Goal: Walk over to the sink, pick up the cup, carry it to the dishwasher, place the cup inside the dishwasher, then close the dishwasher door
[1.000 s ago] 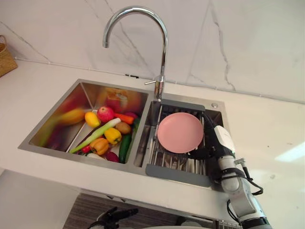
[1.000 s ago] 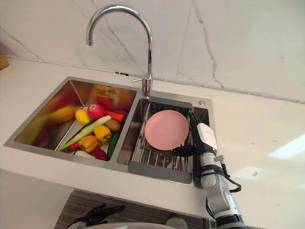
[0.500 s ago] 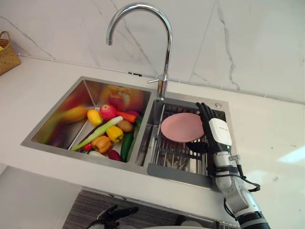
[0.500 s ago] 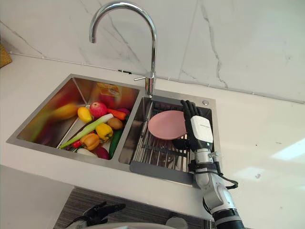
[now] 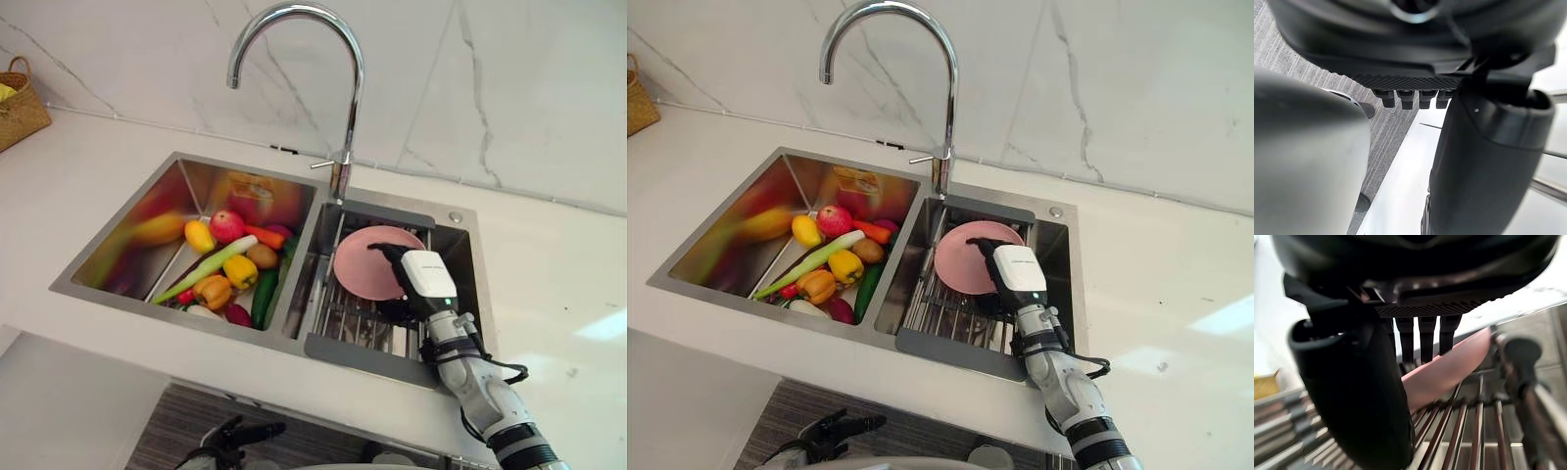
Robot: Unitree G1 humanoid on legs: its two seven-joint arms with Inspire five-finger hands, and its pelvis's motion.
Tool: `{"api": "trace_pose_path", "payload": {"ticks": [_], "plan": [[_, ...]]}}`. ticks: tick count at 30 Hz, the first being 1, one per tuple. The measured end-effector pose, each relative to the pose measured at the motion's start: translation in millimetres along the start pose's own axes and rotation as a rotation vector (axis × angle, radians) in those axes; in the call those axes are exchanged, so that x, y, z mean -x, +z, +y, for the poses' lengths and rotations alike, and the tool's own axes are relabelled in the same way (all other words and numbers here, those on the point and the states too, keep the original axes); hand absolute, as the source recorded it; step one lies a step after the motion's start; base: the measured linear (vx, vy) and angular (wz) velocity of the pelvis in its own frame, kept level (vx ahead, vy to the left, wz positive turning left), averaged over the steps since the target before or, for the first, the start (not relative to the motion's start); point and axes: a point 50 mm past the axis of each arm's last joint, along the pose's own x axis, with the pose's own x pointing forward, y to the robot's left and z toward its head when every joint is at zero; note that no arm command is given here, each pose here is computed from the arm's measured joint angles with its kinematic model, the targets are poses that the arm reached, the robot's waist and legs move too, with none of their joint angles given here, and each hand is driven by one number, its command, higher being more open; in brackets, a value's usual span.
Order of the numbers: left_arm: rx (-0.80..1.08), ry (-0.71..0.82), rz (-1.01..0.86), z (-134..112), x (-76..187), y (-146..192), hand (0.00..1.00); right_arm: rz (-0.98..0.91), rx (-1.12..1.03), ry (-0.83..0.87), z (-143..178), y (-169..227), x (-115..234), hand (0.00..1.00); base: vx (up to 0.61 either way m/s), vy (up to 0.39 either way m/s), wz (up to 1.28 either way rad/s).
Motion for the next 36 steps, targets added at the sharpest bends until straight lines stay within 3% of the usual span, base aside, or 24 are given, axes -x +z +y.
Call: {"api": "trace_pose_path", "payload": {"ticks": [18, 21, 26, 30, 36], "plan": [[-0.070, -0.001, -0.030, 0.7, -0.1, 4.9, 1.00, -0.197, -0.044, -0.225, -41.9, 22.6, 5.5, 0.00, 0.00, 0.000, -0.02], [-0.070, -0.001, -0.033, 0.7, -0.1, 5.2, 1.00, -0.210, -0.177, -0.391, -76.4, 27.3, 3.5, 0.00, 0.00, 0.002, -0.05], [-0.065, 0.002, -0.029, 0.8, 0.0, 3.6, 1.00, -0.147, -0.592, -0.723, -141.7, 8.9, 16.0, 0.00, -0.02, 0.008, -0.08], [-0.061, 0.004, -0.018, 1.5, 0.4, -0.1, 1.00, -0.134, -0.629, -0.886, -164.8, 0.3, 30.4, 0.00, -0.03, 0.000, -0.20], [-0.058, 0.006, 0.000, 2.2, 0.4, -3.4, 1.00, -0.051, -0.520, -1.120, -191.1, -18.8, 61.9, 0.00, -0.06, -0.001, -0.22]]}}
